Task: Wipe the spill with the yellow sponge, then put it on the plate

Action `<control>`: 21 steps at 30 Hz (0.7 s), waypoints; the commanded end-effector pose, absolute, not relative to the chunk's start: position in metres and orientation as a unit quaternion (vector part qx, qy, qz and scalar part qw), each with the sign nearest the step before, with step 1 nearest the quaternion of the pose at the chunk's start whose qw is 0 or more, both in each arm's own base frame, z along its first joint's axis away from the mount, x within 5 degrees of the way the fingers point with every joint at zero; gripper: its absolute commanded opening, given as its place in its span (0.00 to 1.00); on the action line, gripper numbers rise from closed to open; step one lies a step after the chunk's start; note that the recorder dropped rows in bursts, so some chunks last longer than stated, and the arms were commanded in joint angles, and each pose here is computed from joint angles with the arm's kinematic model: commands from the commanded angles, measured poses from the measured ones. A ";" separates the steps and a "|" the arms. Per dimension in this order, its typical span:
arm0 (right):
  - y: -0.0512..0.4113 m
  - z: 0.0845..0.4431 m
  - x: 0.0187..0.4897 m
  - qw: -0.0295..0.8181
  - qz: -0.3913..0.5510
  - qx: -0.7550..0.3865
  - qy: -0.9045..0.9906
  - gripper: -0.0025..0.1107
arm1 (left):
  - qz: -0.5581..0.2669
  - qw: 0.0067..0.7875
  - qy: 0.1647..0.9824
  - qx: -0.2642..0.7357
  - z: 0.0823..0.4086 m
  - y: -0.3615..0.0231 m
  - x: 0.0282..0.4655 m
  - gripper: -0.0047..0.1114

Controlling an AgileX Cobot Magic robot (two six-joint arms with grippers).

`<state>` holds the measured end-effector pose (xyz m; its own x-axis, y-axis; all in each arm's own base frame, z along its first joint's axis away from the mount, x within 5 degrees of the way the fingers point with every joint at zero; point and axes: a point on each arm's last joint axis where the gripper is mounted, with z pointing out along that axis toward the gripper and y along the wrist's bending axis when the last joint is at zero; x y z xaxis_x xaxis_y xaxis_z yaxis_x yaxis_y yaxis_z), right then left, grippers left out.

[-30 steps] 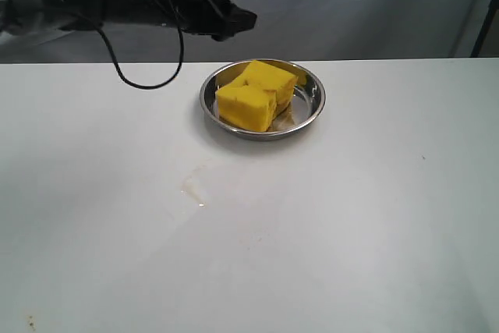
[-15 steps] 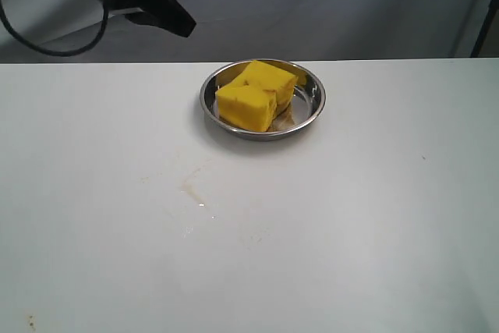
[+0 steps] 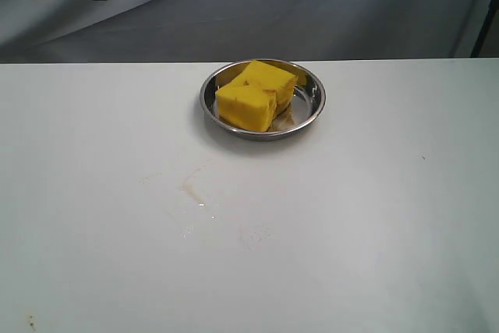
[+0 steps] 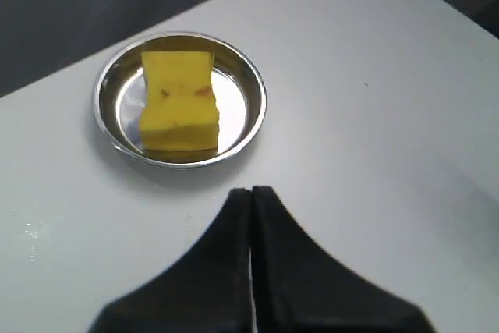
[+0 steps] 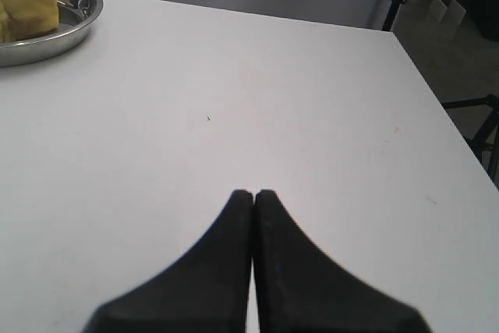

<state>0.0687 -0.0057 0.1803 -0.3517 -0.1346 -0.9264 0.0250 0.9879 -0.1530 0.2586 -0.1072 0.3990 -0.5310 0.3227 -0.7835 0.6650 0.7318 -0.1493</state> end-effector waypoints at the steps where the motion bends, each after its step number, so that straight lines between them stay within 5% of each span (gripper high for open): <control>1: -0.006 0.179 0.069 0.569 -0.068 -0.029 0.819 0.02 | -0.148 0.476 0.818 0.287 0.410 -0.082 0.203 0.04; 12: -0.006 0.179 0.069 0.569 -0.068 -0.028 0.819 0.02 | -0.111 0.576 0.749 0.310 0.451 -0.053 0.093 0.04; 21: -0.006 0.179 0.069 0.569 -0.068 -0.028 0.819 0.02 | -0.098 0.716 0.663 0.196 0.384 -0.028 0.048 0.04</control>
<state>0.0687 -0.0057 0.1803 -0.3517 -0.1346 -0.9264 0.0250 0.9879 -0.1530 0.0562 -0.0336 0.4044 0.0408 0.1832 -0.9822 0.4403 0.8792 0.1823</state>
